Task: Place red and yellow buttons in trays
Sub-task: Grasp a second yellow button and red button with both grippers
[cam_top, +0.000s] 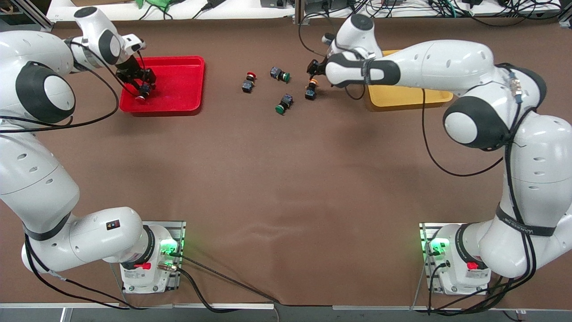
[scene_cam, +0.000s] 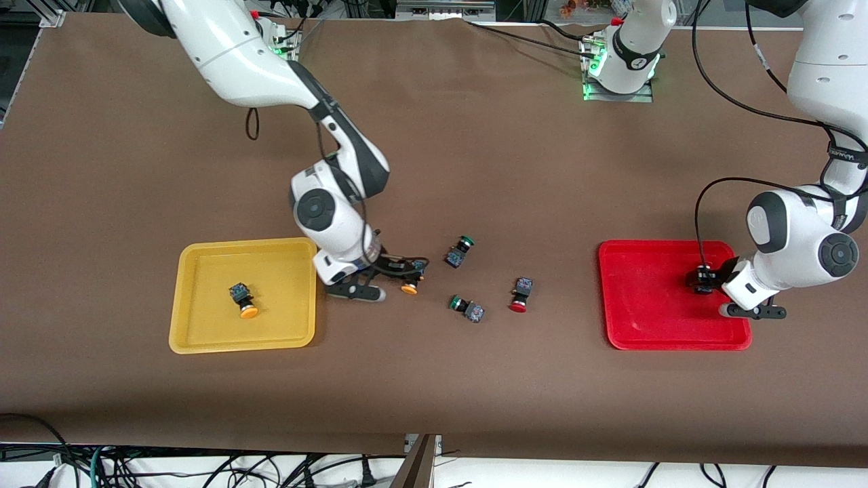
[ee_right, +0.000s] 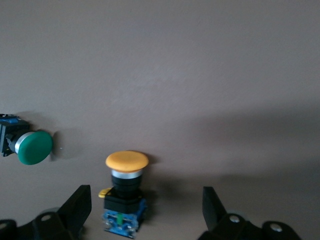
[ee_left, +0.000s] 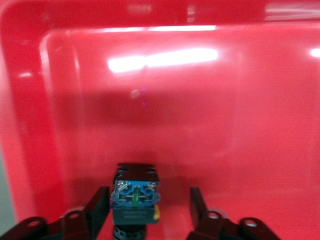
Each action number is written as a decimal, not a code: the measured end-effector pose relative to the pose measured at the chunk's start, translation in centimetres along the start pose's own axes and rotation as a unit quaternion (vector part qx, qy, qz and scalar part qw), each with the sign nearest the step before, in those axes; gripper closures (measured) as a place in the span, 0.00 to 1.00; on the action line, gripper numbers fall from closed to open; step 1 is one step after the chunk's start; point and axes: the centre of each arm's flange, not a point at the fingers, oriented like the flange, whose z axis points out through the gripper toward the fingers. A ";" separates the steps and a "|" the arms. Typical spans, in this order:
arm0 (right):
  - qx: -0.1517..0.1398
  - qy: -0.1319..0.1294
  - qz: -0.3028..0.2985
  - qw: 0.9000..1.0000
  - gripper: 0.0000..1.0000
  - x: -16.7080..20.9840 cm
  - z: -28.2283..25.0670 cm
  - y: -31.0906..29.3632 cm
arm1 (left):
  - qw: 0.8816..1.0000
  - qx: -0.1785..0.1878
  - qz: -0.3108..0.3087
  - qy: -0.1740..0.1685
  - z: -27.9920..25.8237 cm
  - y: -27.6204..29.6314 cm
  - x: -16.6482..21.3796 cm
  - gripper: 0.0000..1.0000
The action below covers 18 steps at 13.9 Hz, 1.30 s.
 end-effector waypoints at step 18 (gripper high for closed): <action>0.018 0.025 0.040 0.999 0.63 -0.9 3.8 -0.1 | 0.988 -0.027 0.143 0.050 2.6 37.9 3.3 0.00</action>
